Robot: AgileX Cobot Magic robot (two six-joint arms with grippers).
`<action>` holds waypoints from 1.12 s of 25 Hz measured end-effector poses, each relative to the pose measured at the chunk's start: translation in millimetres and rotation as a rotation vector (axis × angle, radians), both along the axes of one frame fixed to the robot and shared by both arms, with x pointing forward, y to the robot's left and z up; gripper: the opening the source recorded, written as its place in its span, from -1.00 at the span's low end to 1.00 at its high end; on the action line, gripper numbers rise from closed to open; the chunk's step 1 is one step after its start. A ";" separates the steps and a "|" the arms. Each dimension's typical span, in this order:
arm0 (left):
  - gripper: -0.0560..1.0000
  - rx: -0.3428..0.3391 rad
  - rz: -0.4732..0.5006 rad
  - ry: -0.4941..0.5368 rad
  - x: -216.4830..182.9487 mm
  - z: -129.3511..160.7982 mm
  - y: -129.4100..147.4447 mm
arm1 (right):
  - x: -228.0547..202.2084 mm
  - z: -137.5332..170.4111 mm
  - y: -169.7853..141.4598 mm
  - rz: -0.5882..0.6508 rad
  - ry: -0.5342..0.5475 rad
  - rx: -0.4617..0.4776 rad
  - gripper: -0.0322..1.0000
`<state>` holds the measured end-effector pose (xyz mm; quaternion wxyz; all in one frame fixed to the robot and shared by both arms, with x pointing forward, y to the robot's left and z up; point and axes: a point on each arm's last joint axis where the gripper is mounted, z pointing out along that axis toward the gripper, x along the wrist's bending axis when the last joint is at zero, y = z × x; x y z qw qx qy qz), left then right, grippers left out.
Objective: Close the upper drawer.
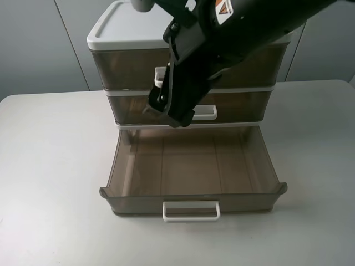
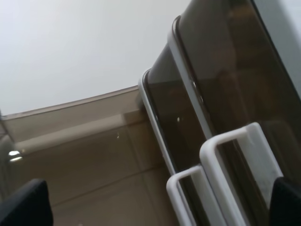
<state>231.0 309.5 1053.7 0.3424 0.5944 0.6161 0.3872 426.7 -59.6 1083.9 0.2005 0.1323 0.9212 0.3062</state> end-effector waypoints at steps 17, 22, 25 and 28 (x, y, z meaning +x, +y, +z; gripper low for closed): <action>0.51 0.000 0.000 0.000 0.0 0.0 0.0 | -131.3 34.8 -161.9 -0.186 0.196 0.169 0.41; 0.51 0.000 0.000 0.000 0.0 0.0 0.0 | -162.1 10.5 -201.8 -0.232 0.195 0.283 0.41; 0.51 0.002 -0.001 0.000 0.0 0.0 0.0 | -173.9 -7.7 -216.7 -0.230 0.181 0.329 0.41; 0.51 0.002 -0.001 0.000 0.0 0.0 0.0 | -183.3 -26.6 -225.7 -0.218 0.187 0.370 0.41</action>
